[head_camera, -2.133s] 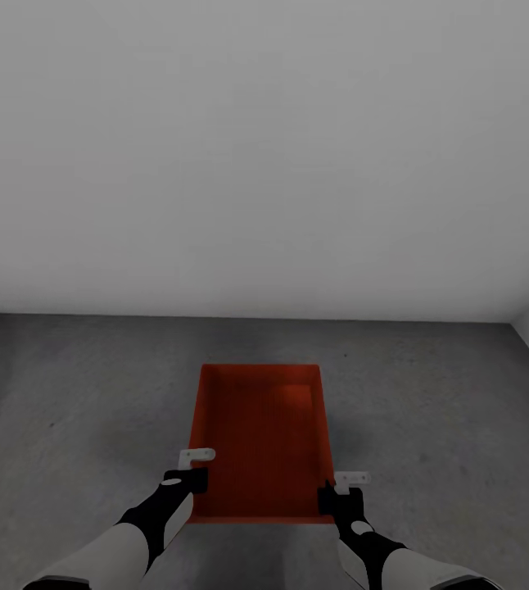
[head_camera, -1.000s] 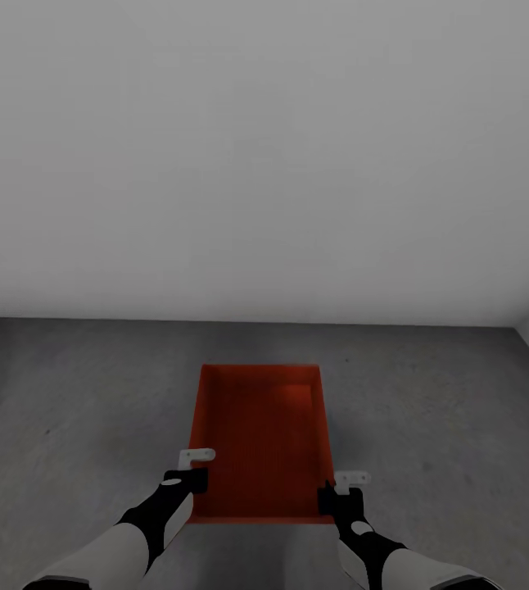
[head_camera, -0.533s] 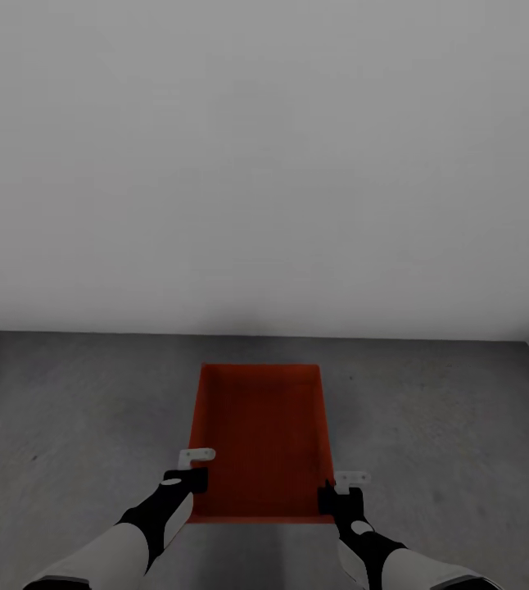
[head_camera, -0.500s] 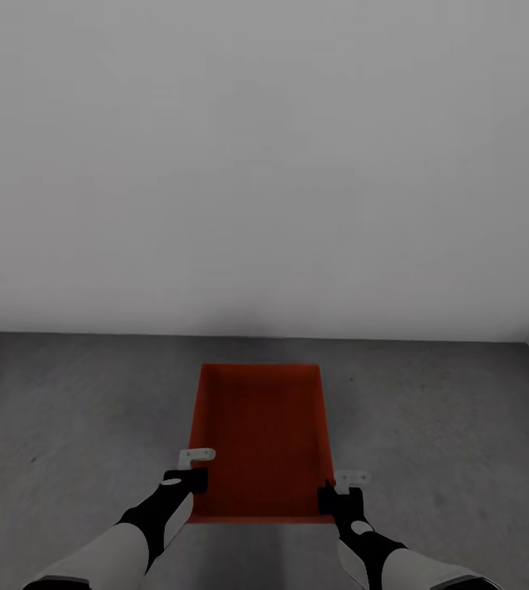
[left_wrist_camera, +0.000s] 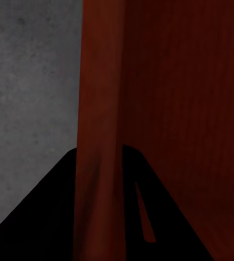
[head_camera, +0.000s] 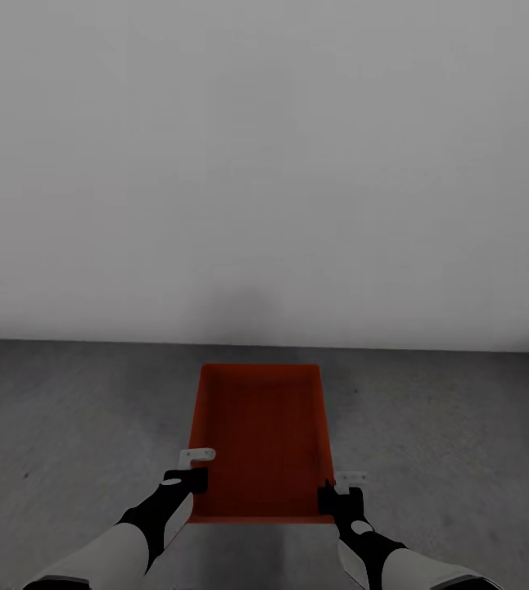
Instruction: Move the two storage containers from the living room to the garage. In the garage, place one container on the floor and stack the other container on top of it (either order is fine).
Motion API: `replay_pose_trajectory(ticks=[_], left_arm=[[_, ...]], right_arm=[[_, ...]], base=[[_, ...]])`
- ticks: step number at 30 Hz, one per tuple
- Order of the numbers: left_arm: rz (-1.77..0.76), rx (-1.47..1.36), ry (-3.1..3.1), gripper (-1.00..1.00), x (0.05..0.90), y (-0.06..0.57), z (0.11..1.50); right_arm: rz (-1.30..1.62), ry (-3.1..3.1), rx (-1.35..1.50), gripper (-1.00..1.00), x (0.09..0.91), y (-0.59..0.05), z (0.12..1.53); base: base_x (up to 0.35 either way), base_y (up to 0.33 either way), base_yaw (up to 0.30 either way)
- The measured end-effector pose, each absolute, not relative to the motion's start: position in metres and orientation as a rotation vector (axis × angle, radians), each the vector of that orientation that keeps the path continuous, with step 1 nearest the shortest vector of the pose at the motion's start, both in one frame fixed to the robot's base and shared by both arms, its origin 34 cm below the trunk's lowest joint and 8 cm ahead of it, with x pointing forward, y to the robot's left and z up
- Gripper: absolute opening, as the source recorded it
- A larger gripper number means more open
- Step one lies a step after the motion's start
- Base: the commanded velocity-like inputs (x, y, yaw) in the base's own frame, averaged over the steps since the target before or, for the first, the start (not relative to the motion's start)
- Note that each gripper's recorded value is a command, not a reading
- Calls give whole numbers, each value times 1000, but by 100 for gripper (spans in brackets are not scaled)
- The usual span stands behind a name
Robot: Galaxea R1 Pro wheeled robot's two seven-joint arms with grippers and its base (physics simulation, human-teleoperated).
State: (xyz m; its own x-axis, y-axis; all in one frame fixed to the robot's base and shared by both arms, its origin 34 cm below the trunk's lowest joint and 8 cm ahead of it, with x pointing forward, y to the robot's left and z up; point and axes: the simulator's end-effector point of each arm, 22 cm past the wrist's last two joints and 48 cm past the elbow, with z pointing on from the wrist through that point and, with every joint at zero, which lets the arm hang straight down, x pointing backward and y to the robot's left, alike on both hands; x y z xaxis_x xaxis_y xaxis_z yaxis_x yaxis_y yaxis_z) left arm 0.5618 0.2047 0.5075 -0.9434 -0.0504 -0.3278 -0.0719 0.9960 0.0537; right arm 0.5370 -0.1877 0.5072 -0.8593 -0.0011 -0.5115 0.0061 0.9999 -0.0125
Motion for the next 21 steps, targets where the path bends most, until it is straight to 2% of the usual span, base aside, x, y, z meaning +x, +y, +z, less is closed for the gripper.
replay_pose_trajectory(ticks=[21], left_arm=[[95, -89, 2838, -100, 549, 204, 494]], right_arm=[[-18, 2636, 1, -100, 525, -188, 495]], base=[[1, 0, 69]])
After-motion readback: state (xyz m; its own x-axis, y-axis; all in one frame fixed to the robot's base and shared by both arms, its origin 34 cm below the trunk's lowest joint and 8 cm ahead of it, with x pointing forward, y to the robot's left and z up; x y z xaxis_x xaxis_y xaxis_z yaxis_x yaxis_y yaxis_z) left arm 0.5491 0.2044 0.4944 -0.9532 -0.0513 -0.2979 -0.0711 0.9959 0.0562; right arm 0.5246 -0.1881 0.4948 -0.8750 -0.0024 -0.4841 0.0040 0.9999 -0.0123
